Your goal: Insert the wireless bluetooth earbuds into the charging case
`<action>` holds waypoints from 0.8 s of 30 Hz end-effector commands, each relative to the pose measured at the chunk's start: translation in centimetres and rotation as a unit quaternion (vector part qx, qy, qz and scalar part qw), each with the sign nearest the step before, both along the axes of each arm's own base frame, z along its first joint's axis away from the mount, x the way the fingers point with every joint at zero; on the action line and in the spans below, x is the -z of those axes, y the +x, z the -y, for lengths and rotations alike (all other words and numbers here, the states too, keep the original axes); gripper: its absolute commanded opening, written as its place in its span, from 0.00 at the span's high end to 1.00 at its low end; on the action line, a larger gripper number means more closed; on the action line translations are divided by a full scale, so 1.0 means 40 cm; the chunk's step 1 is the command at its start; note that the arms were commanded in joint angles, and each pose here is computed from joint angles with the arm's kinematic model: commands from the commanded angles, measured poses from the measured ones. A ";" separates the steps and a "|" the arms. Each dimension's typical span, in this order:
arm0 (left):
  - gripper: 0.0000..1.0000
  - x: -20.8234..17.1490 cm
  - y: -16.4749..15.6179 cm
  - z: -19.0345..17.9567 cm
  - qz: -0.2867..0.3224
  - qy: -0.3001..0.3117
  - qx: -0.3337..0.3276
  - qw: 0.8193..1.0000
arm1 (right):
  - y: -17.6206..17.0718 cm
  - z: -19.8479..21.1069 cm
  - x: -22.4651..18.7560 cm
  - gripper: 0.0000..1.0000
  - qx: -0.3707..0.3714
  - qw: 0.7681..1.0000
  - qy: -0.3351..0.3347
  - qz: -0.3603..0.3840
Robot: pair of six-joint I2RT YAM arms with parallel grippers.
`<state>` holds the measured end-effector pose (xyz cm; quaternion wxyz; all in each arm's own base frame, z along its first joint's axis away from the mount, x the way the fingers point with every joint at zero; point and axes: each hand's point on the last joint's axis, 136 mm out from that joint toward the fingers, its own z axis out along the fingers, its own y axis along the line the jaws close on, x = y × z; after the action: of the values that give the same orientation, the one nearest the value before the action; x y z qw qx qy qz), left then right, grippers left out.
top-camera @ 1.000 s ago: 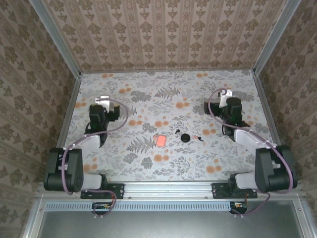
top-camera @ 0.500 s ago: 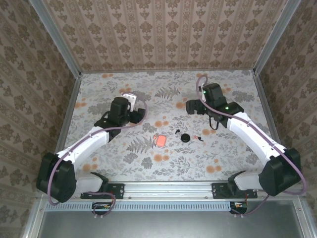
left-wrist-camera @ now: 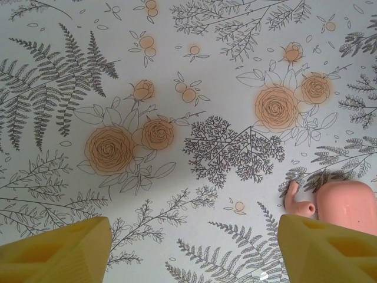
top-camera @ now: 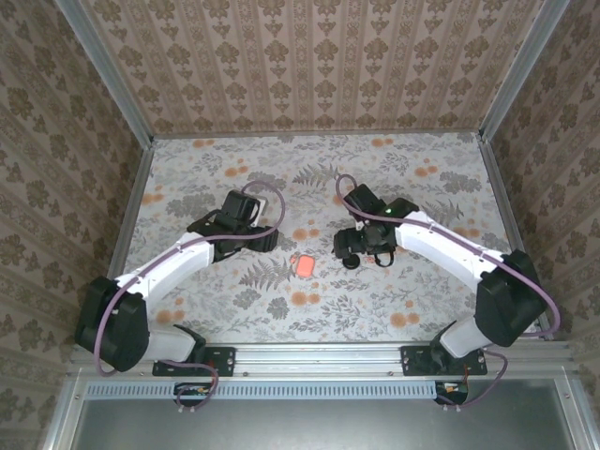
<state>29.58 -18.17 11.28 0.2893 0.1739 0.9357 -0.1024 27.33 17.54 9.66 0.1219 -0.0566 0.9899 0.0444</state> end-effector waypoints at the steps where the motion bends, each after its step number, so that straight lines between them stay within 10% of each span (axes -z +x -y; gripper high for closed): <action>1: 0.25 0.016 -0.011 0.000 -0.017 0.000 -0.005 1.000 | -0.010 0.008 0.024 0.16 0.005 0.999 -0.019 -0.029; 24: 0.26 0.034 -0.003 0.000 -0.025 0.003 -0.010 1.000 | 0.041 -0.041 0.152 0.34 0.016 0.996 0.008 -0.084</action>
<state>29.56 -18.15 10.27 0.2753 0.1712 0.9409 -0.0982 28.41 18.37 3.56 0.0393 -0.0430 0.9976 0.0374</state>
